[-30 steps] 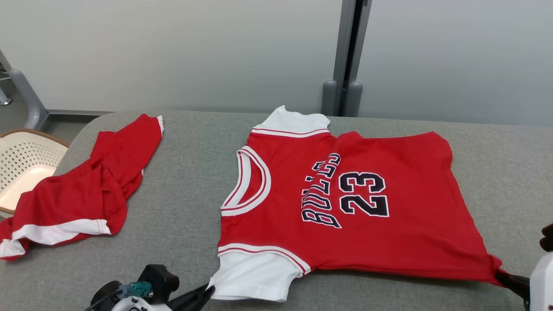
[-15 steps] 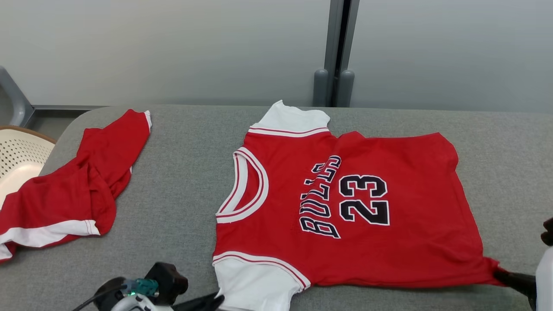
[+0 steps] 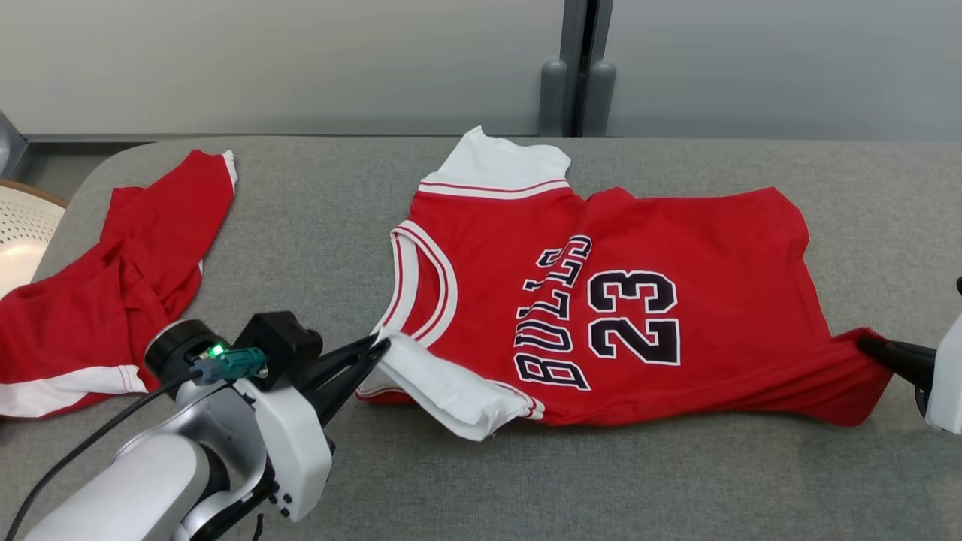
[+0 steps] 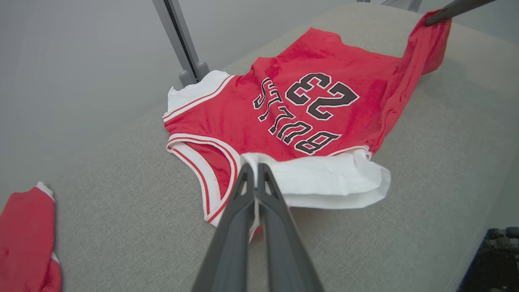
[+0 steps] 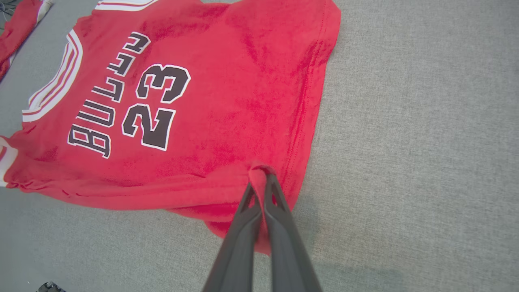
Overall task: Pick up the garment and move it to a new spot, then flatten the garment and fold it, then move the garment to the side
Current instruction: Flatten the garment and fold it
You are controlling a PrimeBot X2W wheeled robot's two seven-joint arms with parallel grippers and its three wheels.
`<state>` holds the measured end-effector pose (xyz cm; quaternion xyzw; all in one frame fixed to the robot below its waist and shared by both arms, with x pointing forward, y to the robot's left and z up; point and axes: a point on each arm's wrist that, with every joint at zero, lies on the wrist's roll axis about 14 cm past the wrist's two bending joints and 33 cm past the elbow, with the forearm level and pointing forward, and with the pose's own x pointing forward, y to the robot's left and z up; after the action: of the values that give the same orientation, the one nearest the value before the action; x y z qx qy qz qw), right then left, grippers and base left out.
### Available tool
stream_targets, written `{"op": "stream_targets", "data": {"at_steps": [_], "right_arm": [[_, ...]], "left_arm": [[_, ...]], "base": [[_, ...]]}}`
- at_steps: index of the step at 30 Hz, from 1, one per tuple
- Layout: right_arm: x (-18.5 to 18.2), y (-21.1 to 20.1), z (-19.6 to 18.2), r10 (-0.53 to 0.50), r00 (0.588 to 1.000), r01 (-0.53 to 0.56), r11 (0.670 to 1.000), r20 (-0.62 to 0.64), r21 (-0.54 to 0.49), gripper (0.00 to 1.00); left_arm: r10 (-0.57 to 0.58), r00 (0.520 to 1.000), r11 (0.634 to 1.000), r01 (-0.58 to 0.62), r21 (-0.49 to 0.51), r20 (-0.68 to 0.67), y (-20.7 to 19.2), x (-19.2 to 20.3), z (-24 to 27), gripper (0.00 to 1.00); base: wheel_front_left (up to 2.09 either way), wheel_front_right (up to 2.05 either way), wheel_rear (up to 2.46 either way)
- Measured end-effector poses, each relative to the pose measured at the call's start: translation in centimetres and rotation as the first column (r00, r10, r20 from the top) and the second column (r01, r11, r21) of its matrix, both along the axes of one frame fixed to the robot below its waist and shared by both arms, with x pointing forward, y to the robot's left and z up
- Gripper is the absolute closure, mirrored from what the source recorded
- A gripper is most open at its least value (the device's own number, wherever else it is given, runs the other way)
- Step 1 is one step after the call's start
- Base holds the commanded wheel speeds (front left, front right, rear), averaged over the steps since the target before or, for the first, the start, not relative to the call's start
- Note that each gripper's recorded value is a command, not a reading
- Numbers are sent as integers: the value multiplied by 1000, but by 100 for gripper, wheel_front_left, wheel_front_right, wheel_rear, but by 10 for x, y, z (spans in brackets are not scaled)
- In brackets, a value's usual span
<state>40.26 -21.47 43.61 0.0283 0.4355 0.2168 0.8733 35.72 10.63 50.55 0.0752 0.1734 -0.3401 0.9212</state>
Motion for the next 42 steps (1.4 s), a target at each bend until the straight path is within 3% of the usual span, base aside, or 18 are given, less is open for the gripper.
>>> {"op": "stream_targets", "data": {"at_steps": [3,14,24,25,26,27,28,32,35,42], "right_arm": [[13,4,-4,-2,1000,2,1000,2,2,100],[47,5,-24,-56,998,56,998,-10,7,100],[59,11,-41,-43,999,43,999,2,-3,100],[60,10,-41,-43,999,43,999,6,-4,100],[61,11,-43,-43,999,44,999,15,-1,100],[62,12,-43,-46,999,46,999,24,4,53],[64,13,-43,-51,998,51,999,35,11,0],[76,17,-30,-94,988,86,994,119,72,0],[85,17,-18,-115,972,97,991,205,97,0],[97,17,28,-151,858,75,983,490,170,0]], "left_arm": [[24,999,999,-23,-36,22,-4,21,3,100],[160,982,987,-160,-5,100,12,96,-7,100],[147,989,988,-146,44,-4,3,119,-50,100],[147,989,988,-146,50,-14,2,121,-55,94],[141,990,989,-139,55,-32,-1,123,-62,33],[144,989,988,-141,55,-40,-2,124,-65,0],[149,988,987,-146,59,-50,-2,125,-69,0],[184,982,982,-182,47,-40,0,130,-71,0],[262,964,965,-262,-29,31,9,144,-51,0],[472,855,866,-405,-292,214,34,154,10,0]], "base": [[0,0,0],[0,0,0],[0,0,0],[0,0,0],[0,0,0],[0,0,0],[0,0,0],[0,0,0],[0,0,0],[0,0,0]]}}
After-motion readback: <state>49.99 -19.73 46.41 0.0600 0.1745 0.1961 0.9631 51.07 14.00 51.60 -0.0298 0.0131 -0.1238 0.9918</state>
